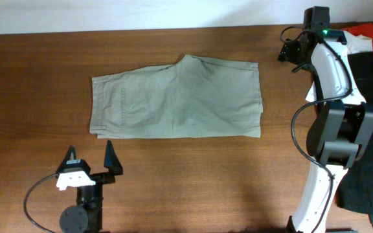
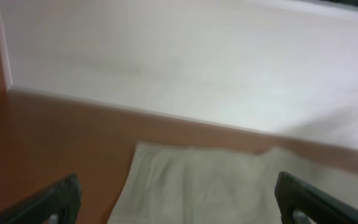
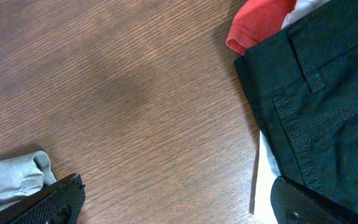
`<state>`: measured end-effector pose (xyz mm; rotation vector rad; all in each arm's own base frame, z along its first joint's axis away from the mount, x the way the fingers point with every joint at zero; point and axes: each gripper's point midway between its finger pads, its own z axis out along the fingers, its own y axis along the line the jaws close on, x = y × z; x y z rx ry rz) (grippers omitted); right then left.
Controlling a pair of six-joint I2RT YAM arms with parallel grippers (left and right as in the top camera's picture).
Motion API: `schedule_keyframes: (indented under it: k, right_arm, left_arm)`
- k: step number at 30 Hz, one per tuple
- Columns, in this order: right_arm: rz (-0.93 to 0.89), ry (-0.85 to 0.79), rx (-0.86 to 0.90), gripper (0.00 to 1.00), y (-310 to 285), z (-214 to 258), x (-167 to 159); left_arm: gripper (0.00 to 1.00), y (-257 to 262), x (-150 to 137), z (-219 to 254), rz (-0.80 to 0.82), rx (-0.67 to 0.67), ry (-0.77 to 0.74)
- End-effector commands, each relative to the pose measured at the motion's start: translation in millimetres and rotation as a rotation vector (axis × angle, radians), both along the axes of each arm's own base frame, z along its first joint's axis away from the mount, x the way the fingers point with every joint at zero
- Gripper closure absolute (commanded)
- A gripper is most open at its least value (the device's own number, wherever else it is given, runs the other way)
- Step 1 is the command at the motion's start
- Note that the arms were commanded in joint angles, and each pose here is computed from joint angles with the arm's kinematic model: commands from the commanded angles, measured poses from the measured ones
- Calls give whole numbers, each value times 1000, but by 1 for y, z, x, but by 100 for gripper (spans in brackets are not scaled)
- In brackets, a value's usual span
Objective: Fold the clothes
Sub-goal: 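Move the left gripper to the shorts' left edge and grasp it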
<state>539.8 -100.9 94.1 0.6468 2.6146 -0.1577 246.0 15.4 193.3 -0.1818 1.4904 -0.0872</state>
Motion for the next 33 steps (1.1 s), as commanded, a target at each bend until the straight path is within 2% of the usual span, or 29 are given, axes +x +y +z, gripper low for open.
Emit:
schedule_keyframes:
  k: [1,3,5,6,8,9,10,11,13,15,16,19,23,24,26,29,32,33]
  right_arm:
    - [-2,-30,-15,1,-1,11,6]
    - [-2,-30,-15,1,-1,11,6]
    - [-2,-30,-15,1,-1,11,6]
    - [-2,-30,-15,1,-1,11,6]
    - [-2,-30,-15,1,-1,11,6]
    - [-2,-30,-15,1,-1,11,6]
    - [-2,-30,-15,1,-1,11,6]
    - [-2,-30,-15,1,-1,11,6]
    - [-2,-30,-15,1,-1,11,6]
    - [-2,-30,-15,1,-1,11,6]
    - [-2,-30,-15,1,-1,11,6]
    - [-2,-30,-15,1,-1,11,6]
    - [-2,-30,-15,1,-1,11,6]
    - [-2,-30,-15,1,-1,11,6]
    - [-2,-30,-15,1,-1,11,6]
    - [-2,-30,-15,1,-1,11,6]
    - [-2,-30,-15,1,-1,11,6]
    - [-2,-30,-15,1,-1,11,6]
  left_arm:
    - [1,-13,-9,52,-48,157,-194]
    - [1,-13,-6,77,-40,212,-181]
    - [1,-12,9,96,-41,234,-128]
    - [1,-11,28,104,-52,227,-48]
    - [1,-11,96,93,-117,265,274]
    - [1,-35,134,88,-287,226,396]
    - [1,-48,154,81,-378,198,451]
    - [1,-45,181,77,-381,189,484]
    - [1,-24,206,75,-366,126,620]
    - [1,18,216,70,-337,4,834]
    - [1,34,226,68,-322,-29,858]
    - [1,51,224,27,-301,-108,977]
    - [1,30,213,-50,-459,-234,1184]
    - [1,33,207,-78,-475,-233,1258]
    - [1,48,201,-119,-405,-204,1376]
    - [1,65,195,-145,-331,-158,1457]
    - [1,61,192,-167,-357,-186,1499]
    - [1,52,189,-179,-440,-191,1509]
